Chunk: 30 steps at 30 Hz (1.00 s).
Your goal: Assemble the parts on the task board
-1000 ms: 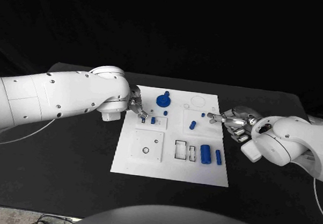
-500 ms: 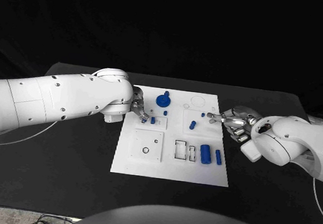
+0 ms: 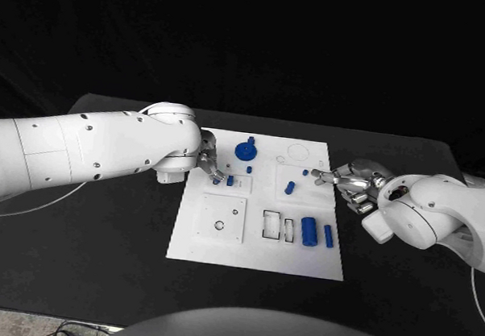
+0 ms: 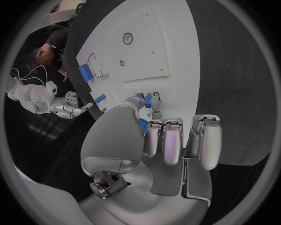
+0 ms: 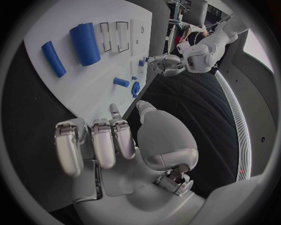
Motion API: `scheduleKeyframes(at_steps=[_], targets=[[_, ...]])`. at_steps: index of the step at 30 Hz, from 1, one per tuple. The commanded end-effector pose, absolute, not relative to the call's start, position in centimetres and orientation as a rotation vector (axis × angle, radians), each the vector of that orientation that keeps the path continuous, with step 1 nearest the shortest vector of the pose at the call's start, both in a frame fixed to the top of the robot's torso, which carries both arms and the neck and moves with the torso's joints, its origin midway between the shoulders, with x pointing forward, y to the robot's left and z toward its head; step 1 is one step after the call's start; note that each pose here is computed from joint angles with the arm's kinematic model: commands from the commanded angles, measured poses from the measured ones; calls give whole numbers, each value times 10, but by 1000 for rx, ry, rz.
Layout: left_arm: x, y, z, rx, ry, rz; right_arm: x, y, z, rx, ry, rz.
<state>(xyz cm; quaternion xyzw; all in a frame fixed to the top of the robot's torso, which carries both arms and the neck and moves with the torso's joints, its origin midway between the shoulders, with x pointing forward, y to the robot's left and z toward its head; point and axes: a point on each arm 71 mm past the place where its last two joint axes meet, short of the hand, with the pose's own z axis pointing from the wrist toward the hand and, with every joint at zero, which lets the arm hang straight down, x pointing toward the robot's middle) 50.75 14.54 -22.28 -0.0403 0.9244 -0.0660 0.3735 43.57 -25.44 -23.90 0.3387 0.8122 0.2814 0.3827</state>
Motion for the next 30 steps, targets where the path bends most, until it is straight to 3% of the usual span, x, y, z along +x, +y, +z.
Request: scheduleKeyframes(at_steps=[1, 30], targets=[[507, 153, -224, -129, 2377, 1, 435, -254, -239, 850, 2072, 721], [509, 153, -226, -108, 2378, 48, 435, -254, -239, 849, 2073, 722]])
